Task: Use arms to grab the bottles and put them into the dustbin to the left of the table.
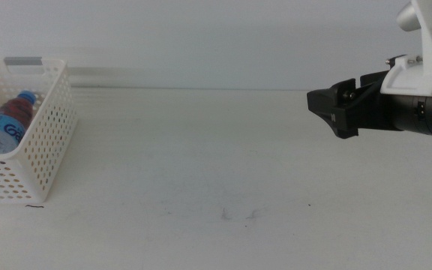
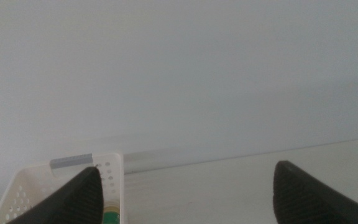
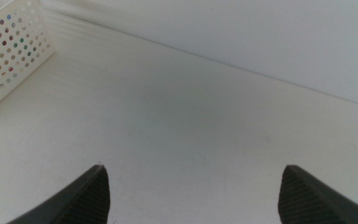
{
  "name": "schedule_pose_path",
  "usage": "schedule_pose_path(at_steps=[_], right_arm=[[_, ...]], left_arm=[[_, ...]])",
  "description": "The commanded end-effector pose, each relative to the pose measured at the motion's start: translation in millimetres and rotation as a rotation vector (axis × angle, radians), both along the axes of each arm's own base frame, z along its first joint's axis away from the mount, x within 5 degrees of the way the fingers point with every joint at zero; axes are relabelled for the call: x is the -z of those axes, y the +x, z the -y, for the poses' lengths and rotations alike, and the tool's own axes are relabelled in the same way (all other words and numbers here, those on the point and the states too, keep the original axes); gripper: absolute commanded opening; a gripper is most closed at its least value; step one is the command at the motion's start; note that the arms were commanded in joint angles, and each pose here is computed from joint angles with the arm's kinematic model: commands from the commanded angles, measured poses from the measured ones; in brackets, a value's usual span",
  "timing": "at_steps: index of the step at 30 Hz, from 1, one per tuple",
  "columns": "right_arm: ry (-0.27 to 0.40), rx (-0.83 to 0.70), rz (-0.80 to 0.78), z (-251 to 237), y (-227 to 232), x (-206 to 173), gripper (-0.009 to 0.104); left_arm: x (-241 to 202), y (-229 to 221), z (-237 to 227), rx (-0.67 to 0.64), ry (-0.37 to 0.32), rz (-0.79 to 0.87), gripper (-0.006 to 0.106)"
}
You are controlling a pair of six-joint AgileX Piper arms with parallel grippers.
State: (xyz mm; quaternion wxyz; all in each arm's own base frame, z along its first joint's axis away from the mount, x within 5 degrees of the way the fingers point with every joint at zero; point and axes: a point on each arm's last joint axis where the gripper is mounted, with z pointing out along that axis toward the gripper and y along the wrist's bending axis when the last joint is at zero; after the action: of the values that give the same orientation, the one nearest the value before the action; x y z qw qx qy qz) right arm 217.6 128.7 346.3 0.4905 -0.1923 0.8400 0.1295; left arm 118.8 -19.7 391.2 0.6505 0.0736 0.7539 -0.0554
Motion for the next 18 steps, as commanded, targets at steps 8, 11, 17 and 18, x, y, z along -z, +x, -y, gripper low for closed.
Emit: schedule_pose_path(at_steps=[8,11,17,18], right_arm=[[0.090,0.055,0.011,35,-42,9,0.079],[0.162,0.153,0.040,63,-62,22,0.079],[0.075,0.301,0.213,109,-115,64,0.079],[0.075,0.325,0.222,113,-123,72,0.079]], left_arm=[[0,0,1,0.007,-0.014,0.008,0.094],[1,0,1,0.007,-0.014,0.006,0.094],[26,-24,-4,-0.013,-0.028,0.106,0.094],[36,-29,-5,-0.019,-0.032,0.129,0.094]])
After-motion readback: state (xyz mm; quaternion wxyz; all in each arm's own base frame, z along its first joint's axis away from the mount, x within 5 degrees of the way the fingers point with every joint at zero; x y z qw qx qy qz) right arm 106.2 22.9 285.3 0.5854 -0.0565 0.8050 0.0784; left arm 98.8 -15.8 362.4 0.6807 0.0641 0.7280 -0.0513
